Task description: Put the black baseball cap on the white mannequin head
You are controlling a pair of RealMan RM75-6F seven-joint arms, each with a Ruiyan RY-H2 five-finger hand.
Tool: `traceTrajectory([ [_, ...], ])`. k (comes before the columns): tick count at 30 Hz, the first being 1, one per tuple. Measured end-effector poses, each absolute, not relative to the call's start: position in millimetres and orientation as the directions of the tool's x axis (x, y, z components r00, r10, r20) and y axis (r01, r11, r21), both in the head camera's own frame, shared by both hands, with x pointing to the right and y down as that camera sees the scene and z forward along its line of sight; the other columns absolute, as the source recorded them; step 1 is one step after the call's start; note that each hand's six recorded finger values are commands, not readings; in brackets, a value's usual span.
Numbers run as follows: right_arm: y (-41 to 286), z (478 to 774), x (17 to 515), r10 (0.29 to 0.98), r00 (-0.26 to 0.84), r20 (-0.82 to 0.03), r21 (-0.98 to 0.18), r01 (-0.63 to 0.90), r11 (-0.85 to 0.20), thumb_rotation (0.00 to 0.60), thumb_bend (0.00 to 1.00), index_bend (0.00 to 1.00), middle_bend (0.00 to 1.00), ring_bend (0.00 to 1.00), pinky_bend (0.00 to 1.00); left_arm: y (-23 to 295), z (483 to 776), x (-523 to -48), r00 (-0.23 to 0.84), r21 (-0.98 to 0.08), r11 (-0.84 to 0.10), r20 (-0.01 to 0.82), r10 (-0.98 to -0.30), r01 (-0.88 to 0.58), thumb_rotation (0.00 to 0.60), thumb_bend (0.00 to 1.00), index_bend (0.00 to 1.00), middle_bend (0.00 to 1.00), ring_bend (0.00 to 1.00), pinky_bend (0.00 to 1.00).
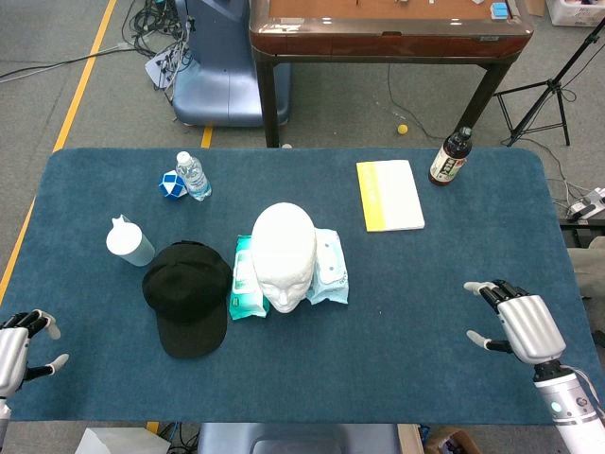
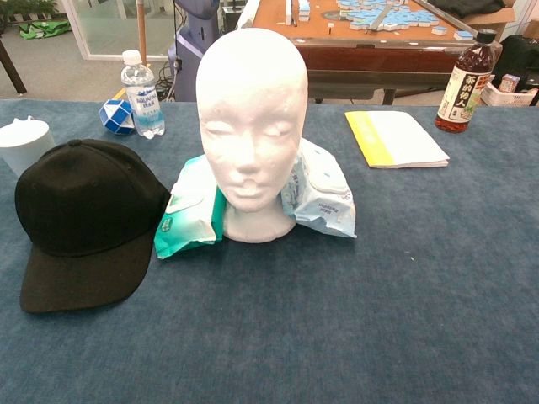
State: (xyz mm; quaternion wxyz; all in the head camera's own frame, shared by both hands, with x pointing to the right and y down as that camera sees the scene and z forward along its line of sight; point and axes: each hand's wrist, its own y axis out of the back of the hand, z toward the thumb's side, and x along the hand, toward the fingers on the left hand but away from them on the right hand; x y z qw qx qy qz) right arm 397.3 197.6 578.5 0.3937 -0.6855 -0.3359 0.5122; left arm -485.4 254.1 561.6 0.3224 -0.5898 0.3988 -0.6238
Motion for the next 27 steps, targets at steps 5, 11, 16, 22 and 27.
traceTrajectory([
  [5,199,578,396,0.861,0.257,-0.438,-0.883,0.056,-0.466,0.6,0.02,0.28,0.37,0.29,0.46,255,561,-485,-0.098,-0.879,-0.473,0.478,-0.873,-0.065,0.6,0.09,0.56,0.4,0.32,0.41],
  [11,197,578,396,0.861,0.255,-0.439,-0.881,0.063,-0.468,0.6,0.02,0.28,0.37,0.29,0.46,257,562,-482,-0.091,-0.878,-0.474,0.478,-0.873,-0.065,0.6,0.09,0.56,0.4,0.32,0.42],
  [16,196,576,398,0.863,0.25,-0.439,-0.882,0.065,-0.468,0.6,0.02,0.28,0.37,0.29,0.46,259,561,-475,-0.065,-0.882,-0.466,0.47,-0.88,-0.066,0.6,0.09,0.57,0.4,0.32,0.44],
  [22,196,576,397,0.862,0.254,-0.44,-0.881,0.066,-0.469,0.6,0.02,0.28,0.37,0.29,0.46,263,559,-464,-0.017,-0.885,-0.458,0.461,-0.887,-0.084,0.6,0.09,0.62,0.46,0.35,0.48],
  [27,194,578,394,0.856,0.258,-0.447,-0.878,0.058,-0.476,0.6,0.02,0.28,0.37,0.29,0.46,267,558,-449,0.041,-0.885,-0.453,0.451,-0.892,-0.109,0.6,0.09,0.69,0.57,0.39,0.5],
])
